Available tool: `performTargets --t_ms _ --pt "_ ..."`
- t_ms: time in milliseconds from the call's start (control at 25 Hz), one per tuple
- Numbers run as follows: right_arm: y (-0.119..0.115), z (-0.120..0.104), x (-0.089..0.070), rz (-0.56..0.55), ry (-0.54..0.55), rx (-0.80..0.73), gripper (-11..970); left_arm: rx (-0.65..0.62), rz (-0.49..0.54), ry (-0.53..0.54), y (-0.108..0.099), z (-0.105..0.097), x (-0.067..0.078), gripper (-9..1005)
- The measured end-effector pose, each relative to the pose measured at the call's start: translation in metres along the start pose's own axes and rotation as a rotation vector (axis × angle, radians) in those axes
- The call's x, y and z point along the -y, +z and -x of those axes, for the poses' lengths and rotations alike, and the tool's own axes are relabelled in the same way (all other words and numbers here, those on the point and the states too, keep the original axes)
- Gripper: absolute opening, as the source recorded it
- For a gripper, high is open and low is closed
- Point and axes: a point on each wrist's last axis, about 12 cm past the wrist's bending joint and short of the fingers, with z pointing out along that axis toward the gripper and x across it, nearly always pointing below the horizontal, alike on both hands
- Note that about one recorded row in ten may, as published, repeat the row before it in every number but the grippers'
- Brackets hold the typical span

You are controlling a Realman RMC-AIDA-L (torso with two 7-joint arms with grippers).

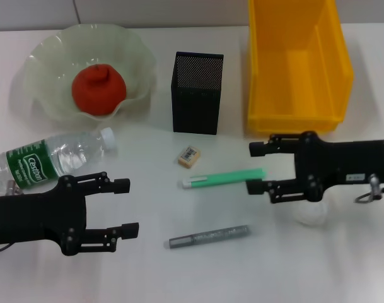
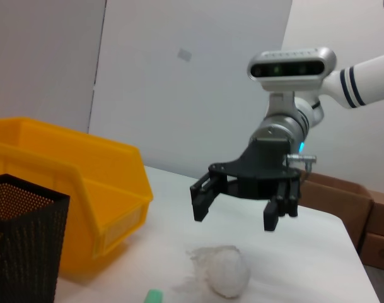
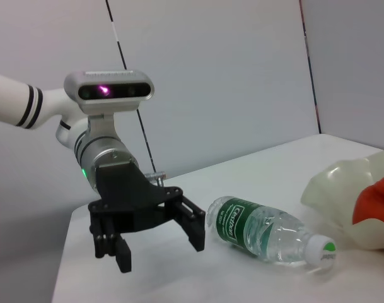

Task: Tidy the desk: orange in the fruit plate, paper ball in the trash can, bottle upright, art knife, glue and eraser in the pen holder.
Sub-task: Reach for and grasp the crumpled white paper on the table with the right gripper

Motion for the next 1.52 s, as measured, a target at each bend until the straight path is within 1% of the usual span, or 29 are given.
performTargets --t_ms 120,200,240,280,360,400,440,480,600,640,680,800,840,880,1000,1040,1080,1240,1520 --pt "-0.010 0.011 0.002 0.025 0.032 -0.034 759 0.001 -0.007 -0.001 0.001 0.001 0.000 794" --pt "-0.018 0.022 0.002 0.043 0.048 -0.085 759 0.002 -0.011 -0.002 0.001 0.001 0.000 794" --pt "-0.024 0.033 0.003 0.053 0.062 -0.153 759 0.002 -0.012 -0.003 0.002 0.001 0.000 794" --pt "-0.024 0.033 0.003 0.053 0.062 -0.153 759 0.003 -0.013 -0.003 0.002 0.001 0.000 794" --pt "-0.029 0.045 0.005 0.054 0.063 -0.229 759 0.005 -0.015 -0.004 0.003 0.002 0.000 794" --pt "-0.030 0.050 0.006 0.054 0.063 -0.275 759 0.006 -0.014 -0.003 0.003 0.002 0.000 794" --pt "-0.032 0.061 0.009 0.050 0.059 -0.355 759 0.007 -0.013 -0.003 0.003 0.002 0.000 794" --pt "-0.032 0.061 0.009 0.050 0.059 -0.355 759 0.007 -0.013 -0.003 0.003 0.002 0.000 794" --pt "-0.031 0.076 0.014 0.037 0.050 -0.474 759 0.010 -0.010 -0.004 0.003 0.002 0.000 794" --pt "-0.029 0.085 0.018 0.024 0.038 -0.541 759 0.011 -0.010 -0.005 0.003 0.002 0.000 794" --pt "-0.029 0.085 0.018 0.024 0.038 -0.541 758 0.011 -0.010 -0.005 0.003 0.002 0.000 794" --pt "-0.024 0.093 0.022 0.012 0.016 -0.637 758 0.012 -0.010 -0.007 0.004 0.002 0.000 794" --pt "-0.017 0.098 0.023 0.013 -0.004 -0.700 758 0.013 -0.007 -0.008 0.004 0.001 0.000 794" --pt "-0.017 0.098 0.023 0.013 -0.004 -0.700 758 0.013 -0.007 -0.008 0.004 0.001 0.000 794" --pt "-0.005 0.101 0.024 0.007 -0.015 -0.800 758 0.016 0.001 -0.009 0.003 0.001 0.000 794" --pt "0.003 0.100 0.024 -0.002 -0.024 -0.855 758 0.017 0.003 -0.010 0.003 0.001 0.000 794" --pt "0.003 0.100 0.024 -0.002 -0.024 -0.855 758 0.018 0.004 -0.011 0.003 0.001 0.000 794" --pt "0.018 0.093 0.023 -0.015 -0.074 -0.957 759 0.028 0.018 -0.012 0.001 0.001 0.000 794" --pt "0.024 0.087 0.024 -0.024 -0.096 -0.976 746 0.036 0.023 -0.012 0.000 0.002 0.000 794"
